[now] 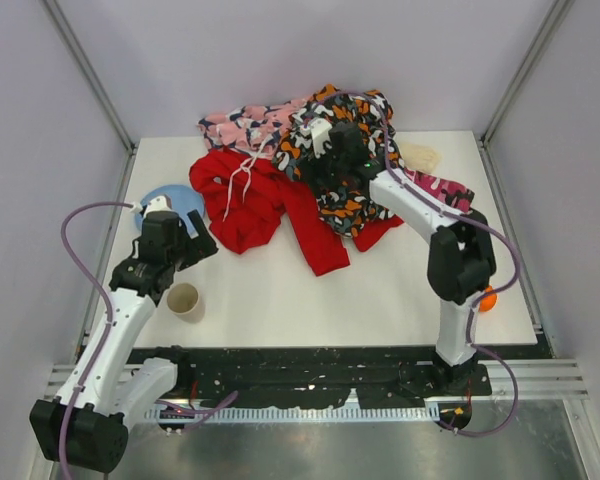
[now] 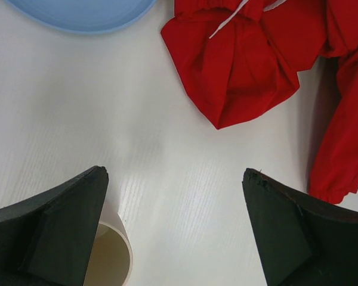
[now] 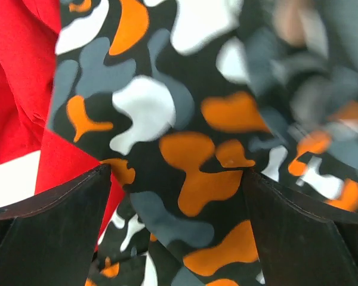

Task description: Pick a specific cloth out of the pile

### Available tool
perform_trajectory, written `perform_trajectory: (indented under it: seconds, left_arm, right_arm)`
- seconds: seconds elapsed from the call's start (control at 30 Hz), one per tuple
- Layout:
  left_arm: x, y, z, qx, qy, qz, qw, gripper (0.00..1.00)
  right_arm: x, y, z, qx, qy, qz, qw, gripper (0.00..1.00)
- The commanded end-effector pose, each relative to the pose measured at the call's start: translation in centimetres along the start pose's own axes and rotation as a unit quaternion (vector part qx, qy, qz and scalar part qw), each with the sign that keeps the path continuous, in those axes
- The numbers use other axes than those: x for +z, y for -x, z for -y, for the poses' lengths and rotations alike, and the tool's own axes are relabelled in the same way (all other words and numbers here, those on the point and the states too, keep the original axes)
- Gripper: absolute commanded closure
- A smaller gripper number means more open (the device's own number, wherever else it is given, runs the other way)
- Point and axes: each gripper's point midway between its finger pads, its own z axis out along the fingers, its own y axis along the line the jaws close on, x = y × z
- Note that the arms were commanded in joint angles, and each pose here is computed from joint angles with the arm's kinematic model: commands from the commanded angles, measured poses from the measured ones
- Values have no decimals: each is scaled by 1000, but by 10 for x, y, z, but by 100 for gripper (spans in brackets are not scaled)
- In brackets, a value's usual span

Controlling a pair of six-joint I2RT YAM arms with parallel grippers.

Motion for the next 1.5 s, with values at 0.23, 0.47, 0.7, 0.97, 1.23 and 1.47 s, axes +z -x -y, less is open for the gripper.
perform_trajectory:
  seconds: [0.23, 0.47, 0.7, 0.97, 1.23, 1.47]
  left_arm:
    - [10, 10, 10, 11, 5, -14, 1000, 1]
    - [22, 7, 12, 16, 12, -36, 999, 0]
    - [26, 5, 5, 25, 33, -41, 998, 0]
    - [19, 19, 8, 19, 26, -10, 999, 1]
    - [19, 51, 65, 15, -112, 44, 993, 0]
    - [29, 54, 69, 31, -114, 42, 992, 0]
  right_arm:
    - [74, -61, -79, -56, 116, -89, 988, 5]
    - [101, -131, -64, -150, 11, -218, 964, 5]
    - [110, -156, -35, -182, -68, -291, 937, 6]
    - [98, -48, 51, -177, -336, -175, 908, 95]
    - [-44, 177, 133, -14, -520, 162, 839, 95]
    - [-97, 187, 205, 100, -564, 233, 786, 95]
